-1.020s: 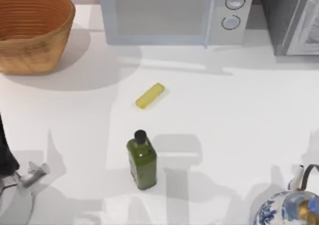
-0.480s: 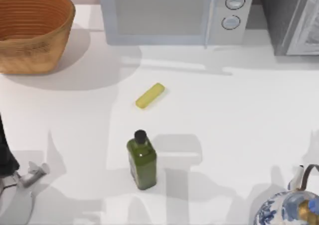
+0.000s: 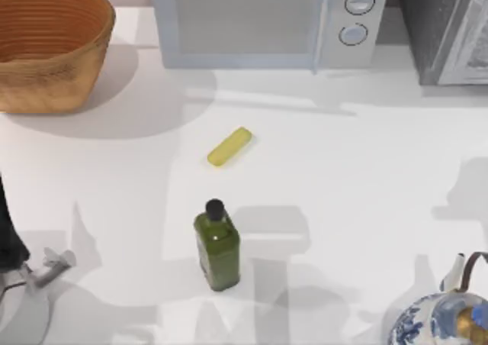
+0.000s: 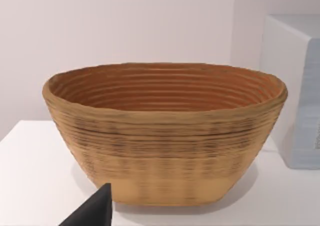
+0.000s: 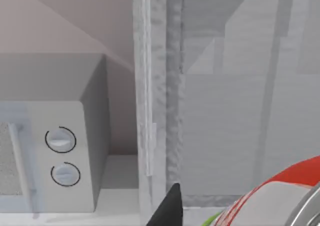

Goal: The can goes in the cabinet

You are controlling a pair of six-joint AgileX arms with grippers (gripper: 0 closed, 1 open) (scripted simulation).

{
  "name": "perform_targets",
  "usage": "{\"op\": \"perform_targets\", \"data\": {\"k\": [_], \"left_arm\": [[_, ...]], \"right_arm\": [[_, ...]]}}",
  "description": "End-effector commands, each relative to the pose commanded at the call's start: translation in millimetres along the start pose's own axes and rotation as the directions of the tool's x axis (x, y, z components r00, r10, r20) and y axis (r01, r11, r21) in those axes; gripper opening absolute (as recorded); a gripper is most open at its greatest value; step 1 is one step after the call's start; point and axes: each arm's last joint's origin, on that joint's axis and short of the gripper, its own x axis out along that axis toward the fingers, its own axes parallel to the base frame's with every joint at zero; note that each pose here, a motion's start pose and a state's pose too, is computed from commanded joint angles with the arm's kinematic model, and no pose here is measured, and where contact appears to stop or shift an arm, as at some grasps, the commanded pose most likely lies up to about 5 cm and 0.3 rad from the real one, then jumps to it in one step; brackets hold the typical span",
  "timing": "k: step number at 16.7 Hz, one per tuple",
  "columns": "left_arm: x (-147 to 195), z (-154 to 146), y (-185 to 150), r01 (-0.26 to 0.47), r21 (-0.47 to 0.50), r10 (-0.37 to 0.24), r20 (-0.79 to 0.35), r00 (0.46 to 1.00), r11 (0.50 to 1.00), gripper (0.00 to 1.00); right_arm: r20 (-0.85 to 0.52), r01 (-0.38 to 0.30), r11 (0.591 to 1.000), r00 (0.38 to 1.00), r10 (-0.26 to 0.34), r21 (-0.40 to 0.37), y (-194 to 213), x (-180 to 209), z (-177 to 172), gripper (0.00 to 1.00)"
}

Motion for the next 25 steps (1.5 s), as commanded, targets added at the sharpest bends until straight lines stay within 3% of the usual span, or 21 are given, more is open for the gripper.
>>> {"op": "perform_targets", "data": {"k": [6, 11, 16, 25], "left_arm": [[0.0, 0.0, 0.0, 0.0, 0.0, 0.0, 0.0, 1.0, 1.0, 1.0], [0.0, 0.0, 0.0, 0.0, 0.0, 0.0, 0.0, 1.0, 1.0, 1.0], [0.0, 0.0, 0.0, 0.0, 0.0, 0.0, 0.0, 1.0, 1.0, 1.0], [0.0, 0.0, 0.0, 0.0, 0.0, 0.0, 0.0, 1.0, 1.0, 1.0]], "right_arm": [[0.02, -0.002, 1.0, 1.0, 0.002, 0.001, 14.2, 42.7, 133.9, 0.0], [0.039, -0.005, 1.0, 0.999, 0.005, 0.002, 31.3, 91.4, 210.5, 0.0], [0.039, -0.006, 1.0, 0.999, 0.006, -0.001, 43.5, 123.6, 238.8, 0.0], [0.03, -0.004, 1.0, 1.0, 0.004, 0.001, 44.5, 134.6, 242.3, 0.0]]}}
